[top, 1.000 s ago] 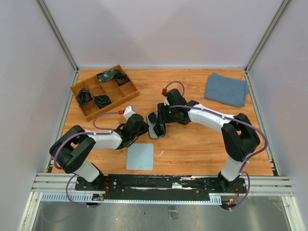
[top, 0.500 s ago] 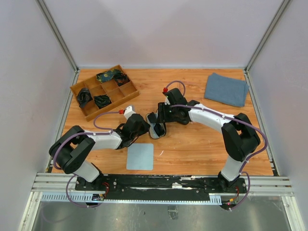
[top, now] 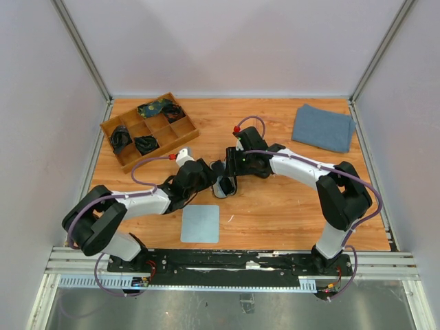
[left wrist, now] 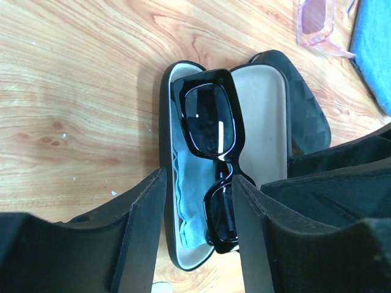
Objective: Organize the sunglasses
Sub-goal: Place the sunglasses in the sunglasses case.
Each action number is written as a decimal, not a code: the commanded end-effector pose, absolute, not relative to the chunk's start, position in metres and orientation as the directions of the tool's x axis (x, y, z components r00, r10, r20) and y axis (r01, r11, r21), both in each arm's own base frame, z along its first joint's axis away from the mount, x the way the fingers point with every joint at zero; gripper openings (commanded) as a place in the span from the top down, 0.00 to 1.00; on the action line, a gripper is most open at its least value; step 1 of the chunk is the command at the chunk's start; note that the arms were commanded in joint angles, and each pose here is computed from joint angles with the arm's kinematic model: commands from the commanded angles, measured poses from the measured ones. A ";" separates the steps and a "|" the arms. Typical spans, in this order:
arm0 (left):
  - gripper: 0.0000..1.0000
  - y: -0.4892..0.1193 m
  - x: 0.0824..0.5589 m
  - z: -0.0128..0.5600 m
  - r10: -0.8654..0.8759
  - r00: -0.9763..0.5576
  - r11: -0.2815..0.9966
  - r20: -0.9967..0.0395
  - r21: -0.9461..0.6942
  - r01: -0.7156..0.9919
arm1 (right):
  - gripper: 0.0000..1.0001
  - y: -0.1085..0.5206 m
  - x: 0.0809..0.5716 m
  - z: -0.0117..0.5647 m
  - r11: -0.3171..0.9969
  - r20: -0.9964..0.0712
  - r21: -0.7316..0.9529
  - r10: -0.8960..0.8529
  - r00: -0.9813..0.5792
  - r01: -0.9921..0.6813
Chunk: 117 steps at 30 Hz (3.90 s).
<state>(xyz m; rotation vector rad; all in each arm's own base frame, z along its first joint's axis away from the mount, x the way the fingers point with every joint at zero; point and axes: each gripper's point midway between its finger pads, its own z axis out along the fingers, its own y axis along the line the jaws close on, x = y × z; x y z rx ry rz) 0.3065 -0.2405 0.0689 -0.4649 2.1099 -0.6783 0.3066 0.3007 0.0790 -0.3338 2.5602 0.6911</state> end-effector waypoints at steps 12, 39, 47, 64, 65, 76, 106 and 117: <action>0.33 -0.245 0.286 0.088 -0.470 -0.582 0.777 -0.664 -0.624 0.085 | 0.48 0.298 0.309 0.076 0.846 -0.483 0.427 -0.084 -0.872 -0.318; 0.44 -0.273 0.270 0.102 -0.377 -0.623 0.717 -0.685 -0.642 0.272 | 0.48 0.299 0.309 0.078 0.843 -0.485 0.434 -0.078 -0.871 -0.318; 0.63 -0.284 0.268 0.100 -0.356 -0.646 0.694 -0.675 -0.654 0.301 | 0.48 0.300 0.309 0.079 0.843 -0.485 0.437 -0.073 -0.871 -0.314; 0.77 -0.308 0.268 0.093 -0.331 -0.641 0.703 -0.693 -0.634 0.322 | 0.48 0.301 0.309 0.081 0.838 -0.484 0.445 -0.072 -0.872 -0.316; 0.77 -0.309 0.268 0.093 -0.331 -0.640 0.703 -0.693 -0.633 0.323 | 0.48 0.301 0.309 0.081 0.838 -0.483 0.445 -0.071 -0.873 -0.314; 0.87 -0.315 0.269 0.096 -0.343 -0.614 0.705 -0.710 -0.627 0.331 | 0.48 0.302 0.308 0.082 0.836 -0.481 0.454 -0.063 -0.875 -0.310; 0.93 -0.325 0.273 0.095 -0.350 -0.576 0.734 -0.738 -0.599 0.321 | 0.48 0.305 0.307 0.084 0.832 -0.480 0.462 -0.058 -0.876 -0.308; 0.93 -0.327 0.274 0.093 -0.331 -0.569 0.757 -0.753 -0.572 0.316 | 0.48 0.304 0.307 0.083 0.834 -0.479 0.459 -0.058 -0.876 -0.307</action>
